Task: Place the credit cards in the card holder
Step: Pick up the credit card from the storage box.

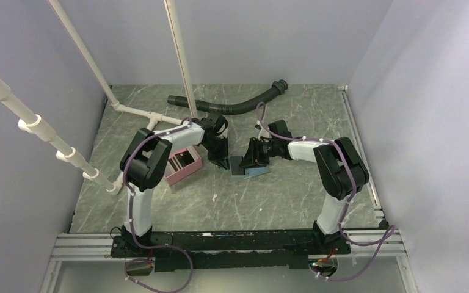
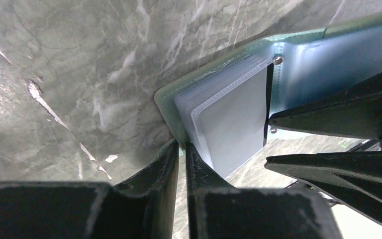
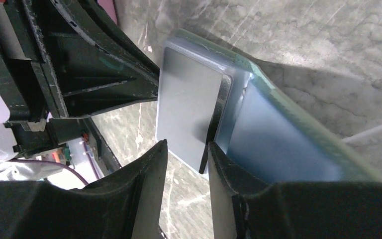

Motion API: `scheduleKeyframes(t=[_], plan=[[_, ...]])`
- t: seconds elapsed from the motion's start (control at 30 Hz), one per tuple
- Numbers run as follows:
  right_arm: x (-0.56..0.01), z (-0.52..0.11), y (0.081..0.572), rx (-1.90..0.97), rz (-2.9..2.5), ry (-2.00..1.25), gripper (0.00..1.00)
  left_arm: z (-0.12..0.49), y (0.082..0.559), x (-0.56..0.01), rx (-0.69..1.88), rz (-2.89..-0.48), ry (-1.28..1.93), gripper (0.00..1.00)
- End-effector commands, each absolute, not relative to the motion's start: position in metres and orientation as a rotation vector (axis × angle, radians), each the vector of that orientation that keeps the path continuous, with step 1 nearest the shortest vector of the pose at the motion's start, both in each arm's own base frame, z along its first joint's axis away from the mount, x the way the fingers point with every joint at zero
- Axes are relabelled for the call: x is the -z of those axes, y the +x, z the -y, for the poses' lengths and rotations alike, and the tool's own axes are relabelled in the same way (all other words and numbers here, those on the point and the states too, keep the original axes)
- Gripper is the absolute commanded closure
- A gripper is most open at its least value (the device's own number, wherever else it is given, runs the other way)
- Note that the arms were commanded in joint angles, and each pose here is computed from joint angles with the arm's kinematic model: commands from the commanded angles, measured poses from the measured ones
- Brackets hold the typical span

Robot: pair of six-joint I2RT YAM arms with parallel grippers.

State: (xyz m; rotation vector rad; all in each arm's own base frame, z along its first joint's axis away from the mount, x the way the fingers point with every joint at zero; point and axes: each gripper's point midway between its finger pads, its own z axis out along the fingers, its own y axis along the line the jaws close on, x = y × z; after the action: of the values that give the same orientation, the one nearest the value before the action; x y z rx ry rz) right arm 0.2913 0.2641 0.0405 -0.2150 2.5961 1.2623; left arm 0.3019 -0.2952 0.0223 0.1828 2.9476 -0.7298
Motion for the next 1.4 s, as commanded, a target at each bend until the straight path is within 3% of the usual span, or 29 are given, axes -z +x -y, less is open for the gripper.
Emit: scheduleKeyframes(t=[0.0,0.17,0.3,0.43,0.47,0.5,0.53,0.57,0.7,0.77,0.9,1.03,1.2,1.37], plan=[[-0.066,-0.274,0.298,-1.319,-2.499,-0.250,0.62,0.301,0.315,-0.033,0.686,-2.902,0.206,0.75],[-0.072,-0.235,0.304,-0.957,-2.552,-0.287,0.56,0.278,0.312,-0.088,0.605,-2.834,0.222,0.49],[-0.082,-0.225,0.299,-0.905,-2.545,-0.300,0.54,0.255,0.301,-0.146,0.594,-2.739,0.189,0.41],[-0.087,-0.226,0.295,-0.930,-2.535,-0.315,0.54,0.199,0.295,-0.164,0.553,-2.691,0.038,0.35],[-0.089,-0.228,0.294,-0.946,-2.530,-0.320,0.54,0.182,0.296,-0.164,0.569,-2.679,-0.027,0.28],[-0.089,-0.229,0.293,-0.959,-2.529,-0.321,0.54,0.166,0.298,-0.163,0.590,-2.671,-0.091,0.11],[-0.090,-0.230,0.292,-0.970,-2.527,-0.322,0.54,0.152,0.300,-0.162,0.602,-2.656,-0.151,0.03],[-0.091,-0.231,0.292,-0.978,-2.526,-0.322,0.54,0.140,0.303,-0.162,0.593,-2.642,-0.201,0.02],[-0.090,-0.233,0.291,-0.995,-2.532,-0.316,0.55,0.111,0.316,-0.149,0.446,-2.651,-0.320,0.18],[-0.091,-0.232,0.291,-0.994,-2.530,-0.310,0.55,0.106,0.318,-0.133,0.386,-2.706,-0.368,0.33],[-0.091,-0.230,0.288,-0.988,-2.531,-0.307,0.55,0.099,0.328,-0.105,0.311,-2.745,-0.443,0.50],[-0.091,-0.227,0.285,-0.966,-2.536,-0.314,0.55,0.098,0.334,-0.088,0.293,-2.754,-0.477,0.53],[-0.087,-0.224,0.282,-0.951,-2.546,-0.313,0.55,0.117,0.341,-0.092,0.472,-2.698,-0.472,0.61],[-0.085,-0.224,0.280,-0.961,-2.549,-0.312,0.56,0.139,0.348,-0.104,0.686,-2.605,-0.468,0.47]])
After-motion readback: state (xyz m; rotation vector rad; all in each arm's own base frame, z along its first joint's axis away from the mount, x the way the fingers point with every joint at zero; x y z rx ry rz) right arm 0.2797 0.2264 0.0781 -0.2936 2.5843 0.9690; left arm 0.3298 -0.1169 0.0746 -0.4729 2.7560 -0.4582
